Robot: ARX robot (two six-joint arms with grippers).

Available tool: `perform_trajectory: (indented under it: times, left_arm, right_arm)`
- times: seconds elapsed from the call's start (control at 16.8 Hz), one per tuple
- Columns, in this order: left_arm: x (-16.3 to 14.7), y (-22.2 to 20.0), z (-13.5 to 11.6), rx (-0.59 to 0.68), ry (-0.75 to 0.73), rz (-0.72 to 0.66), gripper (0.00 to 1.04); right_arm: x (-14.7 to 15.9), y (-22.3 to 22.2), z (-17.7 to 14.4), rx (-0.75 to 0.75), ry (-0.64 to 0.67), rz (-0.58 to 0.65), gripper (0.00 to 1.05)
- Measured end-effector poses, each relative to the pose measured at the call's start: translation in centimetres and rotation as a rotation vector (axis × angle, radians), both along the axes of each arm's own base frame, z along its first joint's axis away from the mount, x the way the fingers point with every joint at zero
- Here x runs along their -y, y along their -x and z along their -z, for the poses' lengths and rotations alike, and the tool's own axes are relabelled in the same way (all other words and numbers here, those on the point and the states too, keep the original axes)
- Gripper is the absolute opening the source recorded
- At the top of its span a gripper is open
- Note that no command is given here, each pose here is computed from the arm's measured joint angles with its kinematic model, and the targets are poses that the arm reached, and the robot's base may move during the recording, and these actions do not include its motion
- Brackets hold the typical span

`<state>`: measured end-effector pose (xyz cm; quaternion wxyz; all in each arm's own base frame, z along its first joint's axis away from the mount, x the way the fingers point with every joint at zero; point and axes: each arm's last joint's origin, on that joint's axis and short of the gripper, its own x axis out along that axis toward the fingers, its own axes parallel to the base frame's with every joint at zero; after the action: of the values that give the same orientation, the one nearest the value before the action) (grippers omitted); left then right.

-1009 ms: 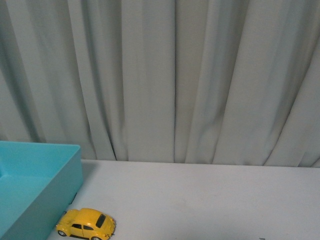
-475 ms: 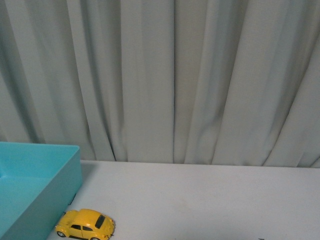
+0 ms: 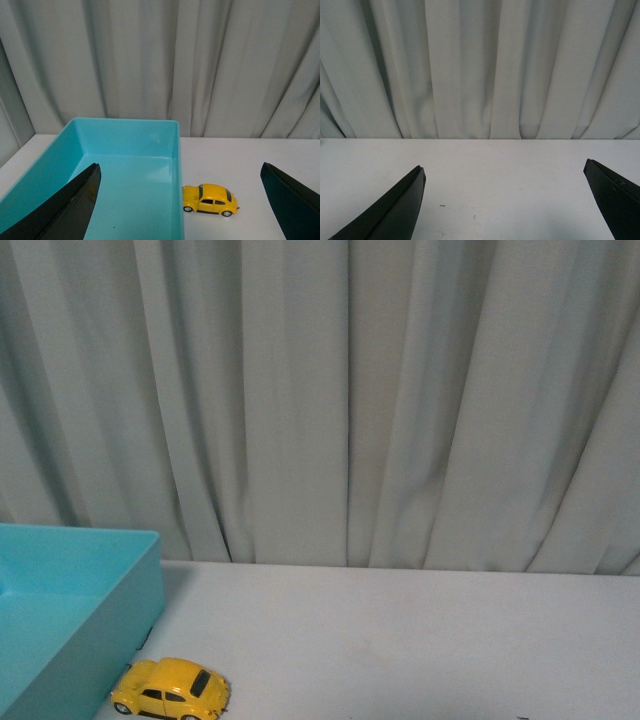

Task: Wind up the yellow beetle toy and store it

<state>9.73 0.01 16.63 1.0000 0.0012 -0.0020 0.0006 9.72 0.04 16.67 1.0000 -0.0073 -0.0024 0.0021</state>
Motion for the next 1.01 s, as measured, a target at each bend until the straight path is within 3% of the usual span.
perform_trajectory:
  times: [0.12,0.24,0.3,0.42,0.83,1.01]
  left_arm:
    - [0.0,0.0,0.1,-0.035,0.009,-0.017,0.98]
    - [0.4,-0.3,0.0,-0.3,0.07,-0.182,0.98]
    - [0.2,-0.6,-0.1,-0.333,0.091,-0.27,0.98]
    - [-0.2,-0.9,-0.5,-0.285,0.118,-0.366,0.98]
    - [-1.5,-3.2,-3.1,-0.196,0.098,-0.314,0.98]
    - [-3.1,-6.0,-5.6,-0.147,0.02,-0.264,0.98]
  right_arm:
    - [0.0,0.0,0.0,0.0,0.0,0.0,0.98]
    - [0.0,0.0,0.0,0.0,0.0,-0.001,0.98]
    - [0.0,0.0,0.0,0.001,0.0,-0.003,0.98]
    - [0.0,0.0,0.0,-0.002,0.0,0.0,0.98]
    - [0.0,0.0,0.0,-0.001,0.0,0.0,0.98]
    - [0.0,0.0,0.0,0.0,0.0,0.0,0.98]
